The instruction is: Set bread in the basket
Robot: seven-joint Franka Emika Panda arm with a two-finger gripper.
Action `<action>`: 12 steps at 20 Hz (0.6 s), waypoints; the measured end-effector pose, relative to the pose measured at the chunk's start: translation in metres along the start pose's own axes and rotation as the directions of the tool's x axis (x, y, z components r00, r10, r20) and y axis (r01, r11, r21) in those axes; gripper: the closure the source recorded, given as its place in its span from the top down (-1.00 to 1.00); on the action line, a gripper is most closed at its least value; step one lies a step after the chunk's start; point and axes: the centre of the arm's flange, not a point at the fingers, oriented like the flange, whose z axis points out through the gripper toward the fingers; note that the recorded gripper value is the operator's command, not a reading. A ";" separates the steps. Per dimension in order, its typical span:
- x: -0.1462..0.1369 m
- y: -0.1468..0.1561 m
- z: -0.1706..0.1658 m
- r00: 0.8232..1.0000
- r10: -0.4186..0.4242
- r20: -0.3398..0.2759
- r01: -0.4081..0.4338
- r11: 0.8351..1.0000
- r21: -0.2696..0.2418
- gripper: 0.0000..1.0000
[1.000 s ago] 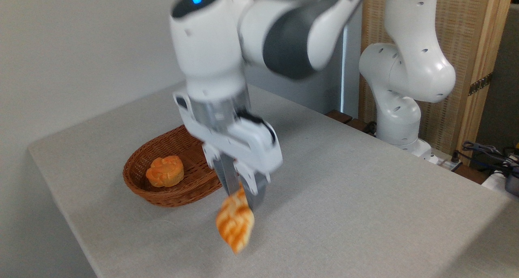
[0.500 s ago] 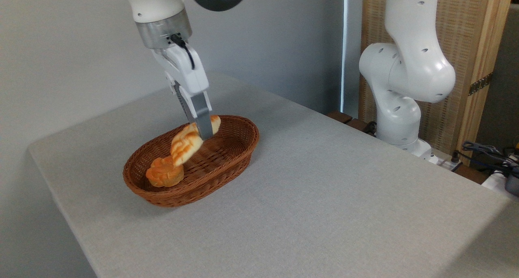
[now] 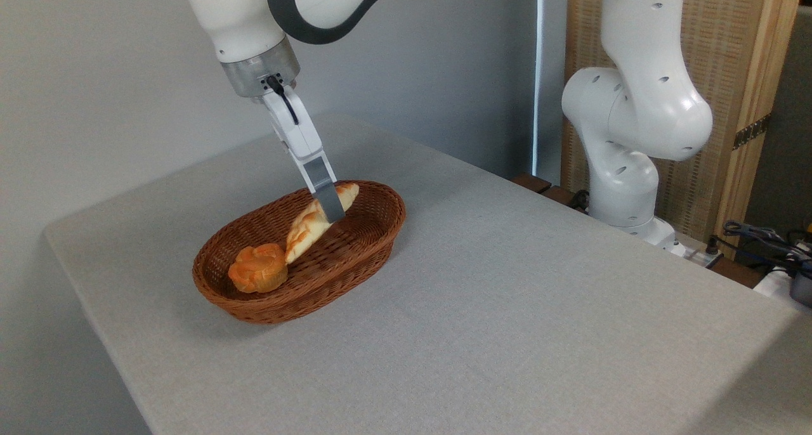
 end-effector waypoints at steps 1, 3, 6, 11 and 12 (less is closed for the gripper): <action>0.000 0.000 0.000 1.000 0.001 0.000 -0.001 1.000 0.000 1.00; 0.001 0.001 0.000 1.000 0.002 0.001 -0.002 1.000 0.000 1.00; 0.000 0.001 0.000 1.000 0.001 0.001 -0.001 1.000 0.001 1.00; -0.027 -0.029 -0.036 0.996 -0.068 -0.057 0.070 0.996 0.051 1.00; -0.039 -0.041 -0.052 0.992 -0.095 -0.087 0.101 0.992 0.070 1.00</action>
